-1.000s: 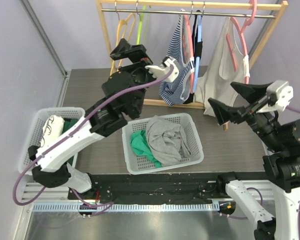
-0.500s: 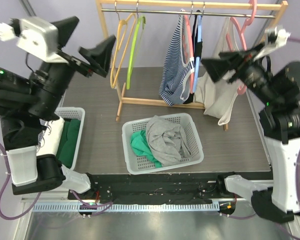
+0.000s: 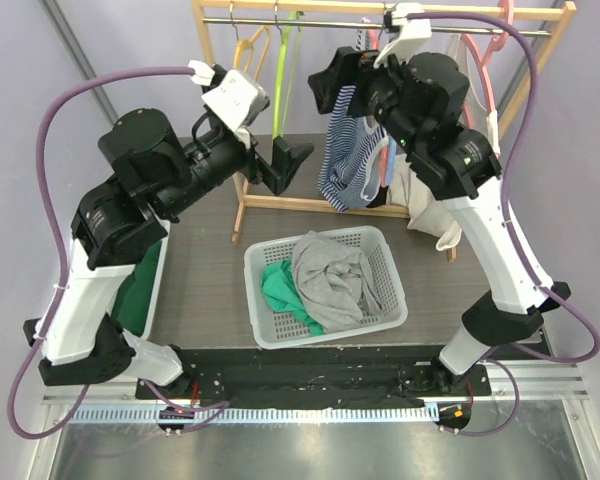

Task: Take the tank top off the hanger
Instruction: Pick up the hanger from the clothesline.

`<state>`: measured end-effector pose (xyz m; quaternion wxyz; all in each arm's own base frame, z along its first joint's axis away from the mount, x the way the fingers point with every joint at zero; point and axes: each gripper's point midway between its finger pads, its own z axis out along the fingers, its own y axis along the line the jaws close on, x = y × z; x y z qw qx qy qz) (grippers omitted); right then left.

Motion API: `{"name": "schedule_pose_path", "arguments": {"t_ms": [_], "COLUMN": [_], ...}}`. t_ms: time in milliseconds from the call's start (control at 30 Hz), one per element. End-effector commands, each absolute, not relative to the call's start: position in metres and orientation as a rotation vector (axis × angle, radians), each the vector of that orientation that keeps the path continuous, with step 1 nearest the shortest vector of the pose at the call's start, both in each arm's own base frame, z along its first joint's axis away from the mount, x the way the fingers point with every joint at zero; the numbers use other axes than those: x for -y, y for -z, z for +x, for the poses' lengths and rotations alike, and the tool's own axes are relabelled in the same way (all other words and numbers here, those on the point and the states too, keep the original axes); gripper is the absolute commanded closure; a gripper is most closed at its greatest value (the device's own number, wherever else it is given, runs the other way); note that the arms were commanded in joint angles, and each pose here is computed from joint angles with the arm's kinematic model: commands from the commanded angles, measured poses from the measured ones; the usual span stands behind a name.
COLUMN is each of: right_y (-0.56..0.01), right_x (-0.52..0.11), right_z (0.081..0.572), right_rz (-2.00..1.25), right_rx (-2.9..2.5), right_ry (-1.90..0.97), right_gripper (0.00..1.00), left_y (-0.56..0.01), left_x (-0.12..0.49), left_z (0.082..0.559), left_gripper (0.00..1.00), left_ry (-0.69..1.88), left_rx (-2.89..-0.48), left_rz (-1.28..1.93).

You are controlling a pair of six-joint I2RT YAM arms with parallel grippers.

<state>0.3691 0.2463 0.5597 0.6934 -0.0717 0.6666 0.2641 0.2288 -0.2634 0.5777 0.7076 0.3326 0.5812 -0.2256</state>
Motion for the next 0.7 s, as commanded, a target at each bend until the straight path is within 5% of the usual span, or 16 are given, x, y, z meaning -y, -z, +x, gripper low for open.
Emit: {"name": "schedule_pose_path", "arguments": {"t_ms": [0, 167, 300, 667], "right_y": [-0.585, -0.588, -0.591, -0.562], "right_x": [-0.200, -0.203, -0.199, -0.193], "right_z": [0.354, 0.336, 0.326, 0.328], "right_rz": [-0.035, -0.079, -0.088, -0.068], "right_rx": [-1.425, -1.411, -1.411, -1.494], "right_ry": [-0.394, -0.434, -0.432, -0.385], "right_gripper": [0.00, 0.00, 0.00, 0.01], "left_y": [-0.617, -0.650, -0.613, -0.583], "left_x": [0.259, 0.230, 0.180, 0.125], "left_z": [0.240, 0.315, 0.350, 0.327], "left_gripper": [0.00, 0.00, 0.00, 0.00], "left_ry": [0.570, 0.481, 0.555, 0.473], "left_rx": [-1.228, -1.201, -1.329, -1.398], "left_rz": [0.649, 0.422, 0.332, 0.269]}}
